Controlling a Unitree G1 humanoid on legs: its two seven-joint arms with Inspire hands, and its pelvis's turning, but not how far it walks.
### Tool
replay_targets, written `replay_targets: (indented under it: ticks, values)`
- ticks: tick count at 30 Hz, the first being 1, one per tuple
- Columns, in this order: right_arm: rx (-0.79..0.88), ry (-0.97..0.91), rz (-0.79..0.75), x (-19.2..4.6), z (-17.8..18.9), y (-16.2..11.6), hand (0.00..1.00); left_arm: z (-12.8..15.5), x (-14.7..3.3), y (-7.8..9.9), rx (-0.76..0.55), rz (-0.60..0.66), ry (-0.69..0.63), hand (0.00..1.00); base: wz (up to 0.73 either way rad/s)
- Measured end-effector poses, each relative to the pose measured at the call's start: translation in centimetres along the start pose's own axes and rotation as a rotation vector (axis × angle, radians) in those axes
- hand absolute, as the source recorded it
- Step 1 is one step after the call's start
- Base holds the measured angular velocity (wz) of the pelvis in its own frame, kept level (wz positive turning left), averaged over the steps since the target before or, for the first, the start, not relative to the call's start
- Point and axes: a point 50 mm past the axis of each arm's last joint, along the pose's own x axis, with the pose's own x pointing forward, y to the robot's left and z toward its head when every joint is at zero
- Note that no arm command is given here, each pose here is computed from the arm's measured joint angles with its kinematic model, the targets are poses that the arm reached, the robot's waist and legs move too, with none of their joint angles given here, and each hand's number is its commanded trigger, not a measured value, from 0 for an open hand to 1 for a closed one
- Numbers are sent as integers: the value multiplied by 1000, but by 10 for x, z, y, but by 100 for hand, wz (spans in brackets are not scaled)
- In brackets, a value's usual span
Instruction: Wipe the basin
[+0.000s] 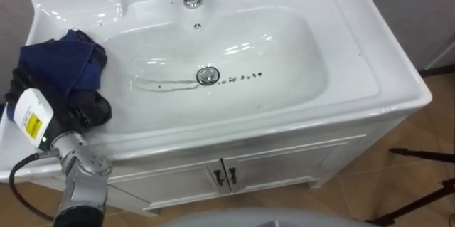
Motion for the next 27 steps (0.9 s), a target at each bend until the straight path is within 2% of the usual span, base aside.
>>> replay_targets:
  ticks: [6,15,27]
  values:
    - [-27,17,3,0,2,0,0,0,1,-2,13,-41,-7,100,3]
    - [-43,27,3,0,3,-2,0,-14,15,15,11,4,52,100,1]
    - [-37,23,1,0,4,-2,0,-19,17,19,-31,21,98,100,0]
